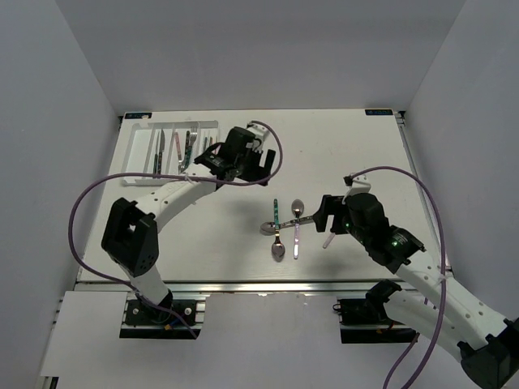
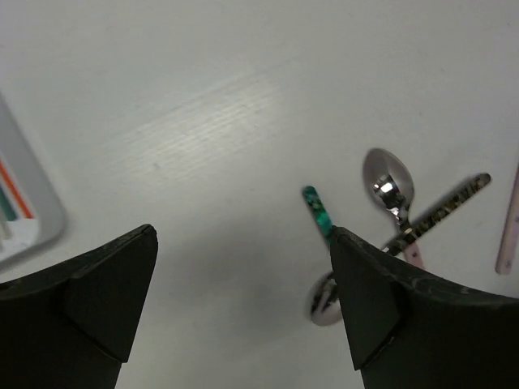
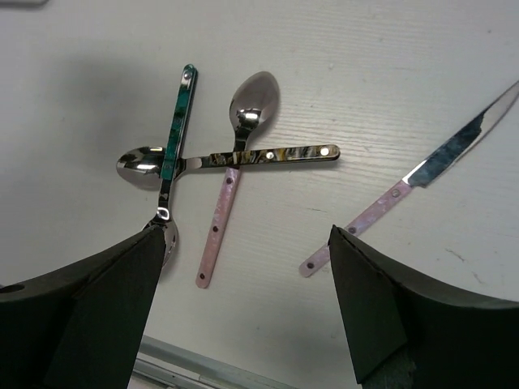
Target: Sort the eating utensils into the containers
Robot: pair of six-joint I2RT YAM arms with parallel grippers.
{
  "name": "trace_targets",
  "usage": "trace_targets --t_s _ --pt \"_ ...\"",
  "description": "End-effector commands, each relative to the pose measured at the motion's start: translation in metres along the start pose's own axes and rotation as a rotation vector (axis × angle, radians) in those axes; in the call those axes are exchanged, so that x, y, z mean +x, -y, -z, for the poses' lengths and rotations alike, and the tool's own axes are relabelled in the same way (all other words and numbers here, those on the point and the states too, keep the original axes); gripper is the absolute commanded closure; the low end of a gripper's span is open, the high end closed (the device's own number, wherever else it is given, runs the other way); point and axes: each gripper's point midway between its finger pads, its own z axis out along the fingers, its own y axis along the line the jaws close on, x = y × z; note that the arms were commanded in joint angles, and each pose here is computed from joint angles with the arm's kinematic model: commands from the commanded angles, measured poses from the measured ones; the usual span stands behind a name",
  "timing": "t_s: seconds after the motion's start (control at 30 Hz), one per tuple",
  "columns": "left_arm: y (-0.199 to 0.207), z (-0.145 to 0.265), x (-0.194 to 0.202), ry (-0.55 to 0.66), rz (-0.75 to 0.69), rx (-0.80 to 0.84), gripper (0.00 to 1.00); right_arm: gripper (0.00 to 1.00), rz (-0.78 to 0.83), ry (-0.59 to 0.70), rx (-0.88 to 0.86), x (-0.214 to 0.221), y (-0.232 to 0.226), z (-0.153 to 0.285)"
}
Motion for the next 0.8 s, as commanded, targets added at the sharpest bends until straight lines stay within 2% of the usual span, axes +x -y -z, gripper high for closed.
trace_targets --t_s 0.0,0.13,0.27,0.3,0.37,0.4,0.47,0.53,0.6,0.77 --pt "0.026 0.004 -0.002 0.014 0.006 0.056 0.05 0.14 -0.024 0.077 0.063 -0.026 0.009 0.017" --pt "0.056 0.006 0.015 0.037 0.033 0.081 0.04 0.15 -0.017 0.037 0.069 -0.016 0.010 0.011" --pt "0.055 0.010 0.043 -0.003 0.063 0.047 0.02 0.17 -0.013 -0.038 0.073 0.001 0.009 -0.003" --pt "0.051 0.019 0.040 0.015 0.085 0.028 0.02 0.17 -0.030 -0.037 0.097 0.001 0.013 -0.005" --pt "0.024 0.031 0.047 0.038 0.113 -0.103 0.02 0.18 -0.044 -0.045 0.213 0.004 0.031 -0.008" --pt "0.014 0.051 0.037 0.097 0.175 -0.152 0.02 0.18 -0.068 -0.044 0.243 0.005 0.035 -0.010" --pt "-0.018 0.073 0.047 0.096 0.208 -0.314 0.02 0.19 -0.079 -0.039 0.280 0.007 0.041 -0.014" --pt "-0.033 0.099 0.044 0.126 0.243 -0.380 0.02 0.22 -0.102 -0.042 0.307 0.010 0.045 -0.019" --pt "-0.052 0.118 0.056 0.103 0.215 -0.469 0.02 0.24 -0.119 -0.050 0.370 0.015 0.060 -0.023" --pt "-0.095 0.158 0.072 0.180 0.181 -0.656 0.02 0.35 -0.169 -0.169 0.449 0.042 0.083 -0.040"
